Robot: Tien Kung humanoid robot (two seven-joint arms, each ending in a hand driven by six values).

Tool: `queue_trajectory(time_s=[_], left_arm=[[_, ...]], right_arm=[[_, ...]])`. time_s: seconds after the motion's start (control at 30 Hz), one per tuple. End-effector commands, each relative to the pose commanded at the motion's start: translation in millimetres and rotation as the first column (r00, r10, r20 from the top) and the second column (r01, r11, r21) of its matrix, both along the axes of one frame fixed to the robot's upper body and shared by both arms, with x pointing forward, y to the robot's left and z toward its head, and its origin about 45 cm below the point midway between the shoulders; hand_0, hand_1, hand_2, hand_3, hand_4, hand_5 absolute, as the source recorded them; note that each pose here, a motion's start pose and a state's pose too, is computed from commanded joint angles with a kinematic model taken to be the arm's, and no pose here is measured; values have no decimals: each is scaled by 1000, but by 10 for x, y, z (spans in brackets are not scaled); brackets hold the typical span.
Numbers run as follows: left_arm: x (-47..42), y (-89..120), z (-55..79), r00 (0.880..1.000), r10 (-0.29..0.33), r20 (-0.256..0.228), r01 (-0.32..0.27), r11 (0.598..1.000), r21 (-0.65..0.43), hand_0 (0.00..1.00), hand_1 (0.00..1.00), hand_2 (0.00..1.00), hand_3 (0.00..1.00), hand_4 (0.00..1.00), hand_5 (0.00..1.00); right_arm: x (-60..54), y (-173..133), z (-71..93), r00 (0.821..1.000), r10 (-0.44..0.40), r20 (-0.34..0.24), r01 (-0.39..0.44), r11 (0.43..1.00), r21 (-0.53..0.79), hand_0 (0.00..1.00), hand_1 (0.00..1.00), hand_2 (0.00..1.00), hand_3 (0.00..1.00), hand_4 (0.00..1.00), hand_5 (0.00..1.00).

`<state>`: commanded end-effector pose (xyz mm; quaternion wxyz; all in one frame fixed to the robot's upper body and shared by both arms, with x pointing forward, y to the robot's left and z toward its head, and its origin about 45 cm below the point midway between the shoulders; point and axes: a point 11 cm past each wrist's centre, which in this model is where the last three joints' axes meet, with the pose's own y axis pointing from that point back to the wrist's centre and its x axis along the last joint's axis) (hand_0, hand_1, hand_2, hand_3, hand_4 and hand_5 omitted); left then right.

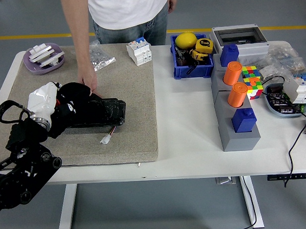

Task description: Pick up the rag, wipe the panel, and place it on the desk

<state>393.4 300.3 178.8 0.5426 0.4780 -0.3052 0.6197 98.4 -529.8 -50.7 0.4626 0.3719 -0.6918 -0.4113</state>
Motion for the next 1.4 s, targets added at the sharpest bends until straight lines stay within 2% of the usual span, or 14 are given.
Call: queue_trajectory(time_s=[0.23, 0.37, 0.57, 0.83, 1.03, 1.4], left_arm=[[-50, -277, 19, 997, -79, 5, 79, 997, 0, 253, 194, 502, 477, 221, 2], [-107, -482, -31, 990, -138, -14, 138, 990, 5, 253, 195, 503, 478, 223, 2], [-211, -743, -111, 975, -217, -44, 218, 976, 15, 252, 196, 505, 483, 229, 2], [-296, -1008, -67, 955, -295, -38, 295, 955, 10, 252, 193, 501, 475, 219, 2], [-293, -1008, -94, 954, -295, -46, 296, 955, 11, 252, 195, 502, 478, 224, 2], [-160, -623, -144, 980, -190, -54, 192, 981, 35, 252, 194, 500, 476, 220, 2]], right_arm=[[-9, -11, 4, 1000, -1, -1, 1, 1000, -2, 708, 522, 637, 628, 998, 559], [-7, -13, 6, 1000, 0, 0, 0, 1000, -3, 707, 522, 637, 629, 998, 560], [-4, -17, 9, 1000, -1, -1, 1, 1000, -4, 708, 522, 637, 629, 998, 560], [1, -21, 13, 1000, 0, -2, 0, 1000, -4, 708, 522, 637, 629, 998, 559], [13, -11, 10, 1000, 1, 1, -1, 1000, -2, 707, 523, 637, 630, 998, 559], [17, -14, 12, 1000, 0, 4, 0, 1000, -3, 707, 523, 637, 629, 998, 558]])
